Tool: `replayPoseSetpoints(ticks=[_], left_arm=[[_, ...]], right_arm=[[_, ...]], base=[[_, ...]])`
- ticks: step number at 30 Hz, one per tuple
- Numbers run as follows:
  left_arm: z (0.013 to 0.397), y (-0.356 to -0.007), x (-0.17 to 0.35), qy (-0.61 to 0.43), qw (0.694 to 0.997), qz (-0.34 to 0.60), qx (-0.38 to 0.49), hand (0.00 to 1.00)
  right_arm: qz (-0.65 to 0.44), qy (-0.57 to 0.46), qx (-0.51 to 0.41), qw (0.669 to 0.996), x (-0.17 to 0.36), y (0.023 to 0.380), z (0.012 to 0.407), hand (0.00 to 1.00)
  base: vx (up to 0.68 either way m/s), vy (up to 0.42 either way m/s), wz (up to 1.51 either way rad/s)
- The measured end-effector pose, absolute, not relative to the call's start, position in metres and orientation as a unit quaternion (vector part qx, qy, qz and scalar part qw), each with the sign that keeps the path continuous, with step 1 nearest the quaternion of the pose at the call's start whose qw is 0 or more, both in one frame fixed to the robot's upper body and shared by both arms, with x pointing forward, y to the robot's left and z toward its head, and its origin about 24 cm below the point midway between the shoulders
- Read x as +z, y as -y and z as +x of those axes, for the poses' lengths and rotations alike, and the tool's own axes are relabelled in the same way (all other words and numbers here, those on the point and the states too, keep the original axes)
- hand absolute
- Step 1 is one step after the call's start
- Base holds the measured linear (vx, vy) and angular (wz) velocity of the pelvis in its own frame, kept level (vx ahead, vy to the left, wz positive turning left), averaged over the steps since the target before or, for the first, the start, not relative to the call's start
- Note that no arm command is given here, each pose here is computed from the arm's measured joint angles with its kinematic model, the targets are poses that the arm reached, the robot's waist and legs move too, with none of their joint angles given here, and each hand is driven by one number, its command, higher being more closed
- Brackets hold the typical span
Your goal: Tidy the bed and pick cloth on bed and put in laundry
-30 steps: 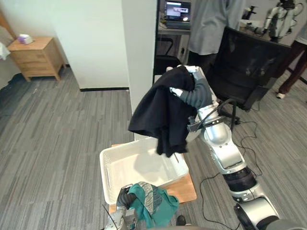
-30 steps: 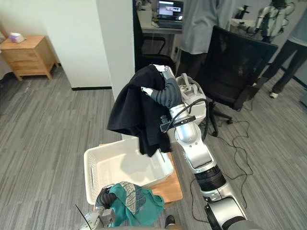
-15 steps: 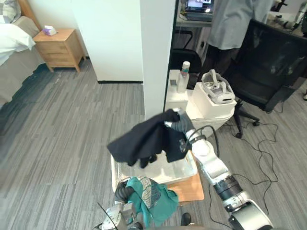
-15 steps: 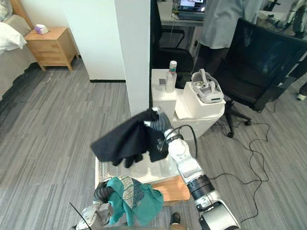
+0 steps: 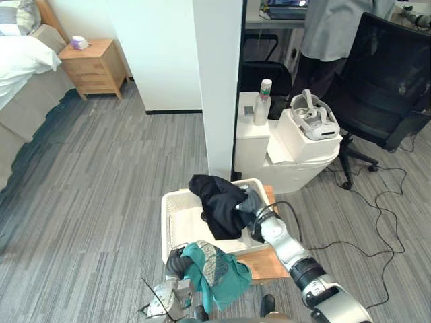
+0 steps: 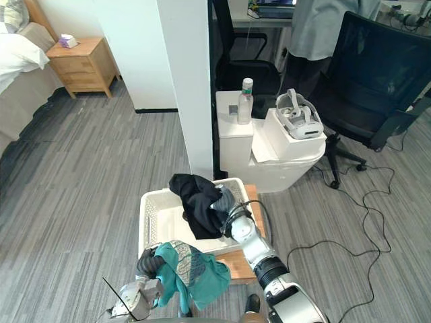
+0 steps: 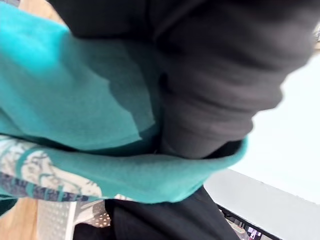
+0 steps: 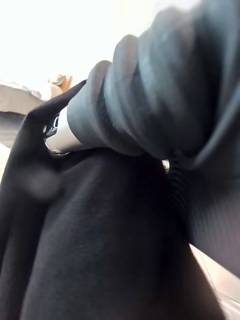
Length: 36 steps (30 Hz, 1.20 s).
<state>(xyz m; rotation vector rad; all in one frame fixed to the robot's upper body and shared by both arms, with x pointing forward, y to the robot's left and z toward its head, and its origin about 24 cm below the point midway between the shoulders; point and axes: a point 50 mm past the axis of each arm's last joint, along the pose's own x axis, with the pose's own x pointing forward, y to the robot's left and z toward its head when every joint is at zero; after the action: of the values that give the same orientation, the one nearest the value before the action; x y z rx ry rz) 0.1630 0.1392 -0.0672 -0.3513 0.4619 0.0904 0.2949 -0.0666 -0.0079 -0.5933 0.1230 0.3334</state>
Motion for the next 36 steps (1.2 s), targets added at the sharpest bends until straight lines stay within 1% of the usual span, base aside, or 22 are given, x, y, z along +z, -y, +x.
replayPoseSetpoints(ticks=[2,8,12,13,20,22,26,29,30,32,33,36], left_arm=[[0.174,-0.132,-0.061,-0.208,0.961,-0.178,0.033,1.0],[0.198,-0.114,-0.027,-0.133,0.971,-0.197,0.004,1.0],[0.221,-0.11,0.0,-0.073,0.976,-0.203,-0.009,1.0],[0.232,-0.107,0.013,-0.046,0.978,-0.203,-0.013,1.0],[0.274,-0.106,0.081,0.099,0.973,-0.206,-0.016,1.0],[0.279,-0.111,0.093,0.125,0.973,-0.195,-0.009,1.0],[0.281,-0.137,0.105,0.163,0.972,-0.161,0.05,1.0],[0.283,-0.153,0.11,0.182,0.974,-0.111,0.081,1.0],[0.283,-0.156,0.11,0.184,0.974,-0.104,0.085,1.0],[0.284,-0.173,0.108,0.183,0.976,-0.058,0.104,1.0],[0.285,-0.189,0.104,0.173,0.977,-0.037,0.121,1.0],[0.288,-0.211,0.085,0.127,0.982,0.003,0.143,1.0]], right_arm=[[-0.336,-0.049,0.191,0.921,-0.009,0.056,0.295,0.0],[-0.379,-0.012,0.195,0.905,0.001,0.049,0.299,0.0],[-0.374,0.045,0.167,0.911,0.026,0.048,0.304,0.0],[-0.378,0.07,0.153,0.91,0.036,0.049,0.306,0.0],[-0.369,0.107,0.114,0.916,0.057,0.053,0.313,0.0],[-0.373,0.113,0.099,0.915,0.063,0.059,0.318,0.0],[-0.368,0.109,0.067,0.921,0.069,0.077,0.325,0.0],[-0.361,0.099,0.042,0.926,0.07,0.095,0.329,0.0],[-0.364,0.097,0.037,0.926,0.07,0.1,0.329,0.0],[-0.357,0.107,0.023,0.927,0.075,0.107,0.325,0.0],[-0.348,0.12,0.018,0.93,0.081,0.111,0.321,0.0],[-0.344,0.13,0.017,0.93,0.082,0.117,0.316,0.0]], base=[[-0.1,0.009,0.11],[-0.03,-0.007,0.0],[0.01,-0.009,-0.05],[0.01,-0.01,-0.08],[-0.01,-0.015,-0.1],[-0.07,-0.012,-0.07],[-0.07,-0.021,-0.06],[-0.06,-0.032,-0.02],[-0.05,-0.044,-0.02],[-0.02,-0.038,-0.04],[-0.01,-0.035,-0.08],[-0.01,-0.031,-0.18]])
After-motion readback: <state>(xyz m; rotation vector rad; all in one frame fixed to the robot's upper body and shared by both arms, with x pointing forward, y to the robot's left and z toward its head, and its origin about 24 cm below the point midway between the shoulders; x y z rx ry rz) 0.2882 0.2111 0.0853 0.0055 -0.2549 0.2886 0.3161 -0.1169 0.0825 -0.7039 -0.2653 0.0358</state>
